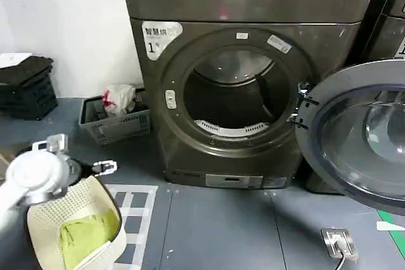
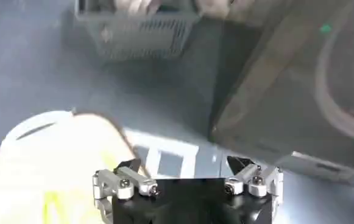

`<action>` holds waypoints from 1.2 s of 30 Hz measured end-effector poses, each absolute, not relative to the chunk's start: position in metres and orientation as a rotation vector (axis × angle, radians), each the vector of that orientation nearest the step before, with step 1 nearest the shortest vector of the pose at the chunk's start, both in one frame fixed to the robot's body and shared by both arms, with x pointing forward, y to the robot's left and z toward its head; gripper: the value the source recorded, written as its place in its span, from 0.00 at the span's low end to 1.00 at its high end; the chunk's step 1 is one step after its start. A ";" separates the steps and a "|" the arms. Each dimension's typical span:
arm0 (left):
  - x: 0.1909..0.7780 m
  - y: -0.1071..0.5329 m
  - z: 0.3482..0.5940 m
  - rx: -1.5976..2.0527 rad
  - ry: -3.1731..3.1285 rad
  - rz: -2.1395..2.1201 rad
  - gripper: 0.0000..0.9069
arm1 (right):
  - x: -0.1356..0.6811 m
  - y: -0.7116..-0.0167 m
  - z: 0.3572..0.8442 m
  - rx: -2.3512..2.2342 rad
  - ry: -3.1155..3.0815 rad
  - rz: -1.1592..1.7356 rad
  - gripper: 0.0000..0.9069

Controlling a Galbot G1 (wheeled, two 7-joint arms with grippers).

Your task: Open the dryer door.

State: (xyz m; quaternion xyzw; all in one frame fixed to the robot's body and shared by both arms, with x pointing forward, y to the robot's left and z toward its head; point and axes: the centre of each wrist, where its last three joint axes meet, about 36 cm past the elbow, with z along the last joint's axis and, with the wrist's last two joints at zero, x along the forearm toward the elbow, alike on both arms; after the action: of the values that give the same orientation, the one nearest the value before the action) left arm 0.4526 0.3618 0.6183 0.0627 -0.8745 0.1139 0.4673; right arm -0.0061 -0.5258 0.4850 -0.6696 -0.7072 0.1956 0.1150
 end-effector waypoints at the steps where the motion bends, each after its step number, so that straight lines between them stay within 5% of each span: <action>1: 0.451 0.363 0.618 0.153 -2.121 0.285 1.00 | -0.006 -0.526 0.485 -1.962 -2.077 0.569 1.00; 36: 0.443 0.416 0.593 0.339 -1.902 0.294 1.00 | -0.020 -0.532 0.472 -1.993 -2.193 0.597 1.00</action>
State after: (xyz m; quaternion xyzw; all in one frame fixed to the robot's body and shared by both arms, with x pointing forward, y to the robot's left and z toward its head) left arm 0.4425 0.4158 0.5929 0.1439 -0.8066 0.1248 0.5595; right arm -0.0196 -0.5324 0.4719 -0.6582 -0.7242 0.1970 0.0595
